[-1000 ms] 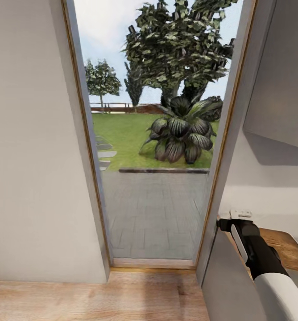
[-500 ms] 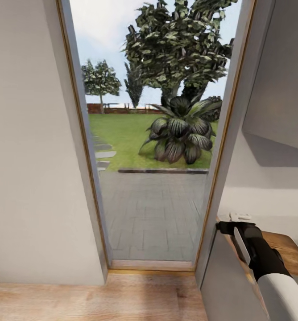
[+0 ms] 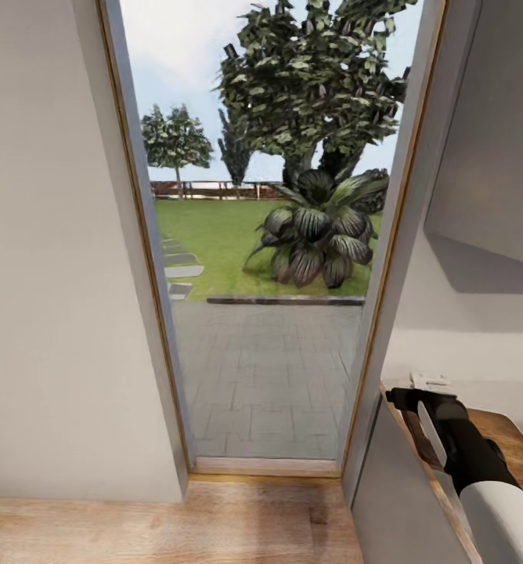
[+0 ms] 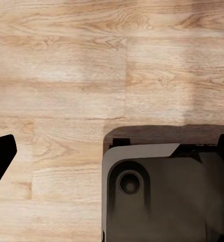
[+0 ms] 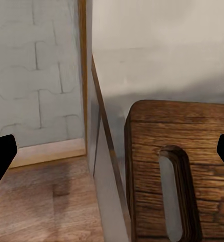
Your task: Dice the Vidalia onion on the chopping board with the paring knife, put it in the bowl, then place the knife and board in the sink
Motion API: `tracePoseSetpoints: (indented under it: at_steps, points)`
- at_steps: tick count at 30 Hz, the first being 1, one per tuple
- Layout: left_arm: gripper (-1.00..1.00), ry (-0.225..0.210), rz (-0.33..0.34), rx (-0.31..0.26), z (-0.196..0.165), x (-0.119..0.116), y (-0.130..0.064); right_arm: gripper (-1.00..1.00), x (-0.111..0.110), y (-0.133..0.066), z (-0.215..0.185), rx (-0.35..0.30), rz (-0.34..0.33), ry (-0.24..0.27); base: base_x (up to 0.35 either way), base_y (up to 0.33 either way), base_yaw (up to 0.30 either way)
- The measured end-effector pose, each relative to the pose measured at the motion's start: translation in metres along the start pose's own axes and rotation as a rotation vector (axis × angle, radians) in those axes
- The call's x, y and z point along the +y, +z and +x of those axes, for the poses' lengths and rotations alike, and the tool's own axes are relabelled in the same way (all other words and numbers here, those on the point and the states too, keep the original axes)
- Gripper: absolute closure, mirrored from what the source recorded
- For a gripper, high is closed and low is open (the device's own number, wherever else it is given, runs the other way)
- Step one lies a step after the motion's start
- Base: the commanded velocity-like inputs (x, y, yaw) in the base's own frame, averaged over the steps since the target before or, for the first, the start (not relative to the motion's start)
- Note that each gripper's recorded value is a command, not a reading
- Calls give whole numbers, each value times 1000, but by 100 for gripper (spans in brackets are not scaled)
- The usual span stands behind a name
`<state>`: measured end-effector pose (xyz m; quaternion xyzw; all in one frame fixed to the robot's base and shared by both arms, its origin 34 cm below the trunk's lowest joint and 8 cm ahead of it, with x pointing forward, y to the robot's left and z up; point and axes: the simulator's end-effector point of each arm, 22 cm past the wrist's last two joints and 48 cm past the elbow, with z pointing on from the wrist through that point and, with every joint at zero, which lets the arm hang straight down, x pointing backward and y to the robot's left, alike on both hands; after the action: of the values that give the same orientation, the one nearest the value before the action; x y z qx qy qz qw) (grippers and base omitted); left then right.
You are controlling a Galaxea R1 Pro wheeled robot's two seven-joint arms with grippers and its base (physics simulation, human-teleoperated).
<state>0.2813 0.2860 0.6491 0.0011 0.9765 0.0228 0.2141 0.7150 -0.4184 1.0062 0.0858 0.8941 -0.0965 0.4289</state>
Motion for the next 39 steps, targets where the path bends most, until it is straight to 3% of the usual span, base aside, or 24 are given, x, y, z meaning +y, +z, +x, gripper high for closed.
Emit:
tracePoseSetpoints:
  at_steps: [39]
  points:
    - [-100, 2, -1, 4, 1, 1, 0, -100, 10, 9, 18, 35, -19, 7, 0, 0, 0]
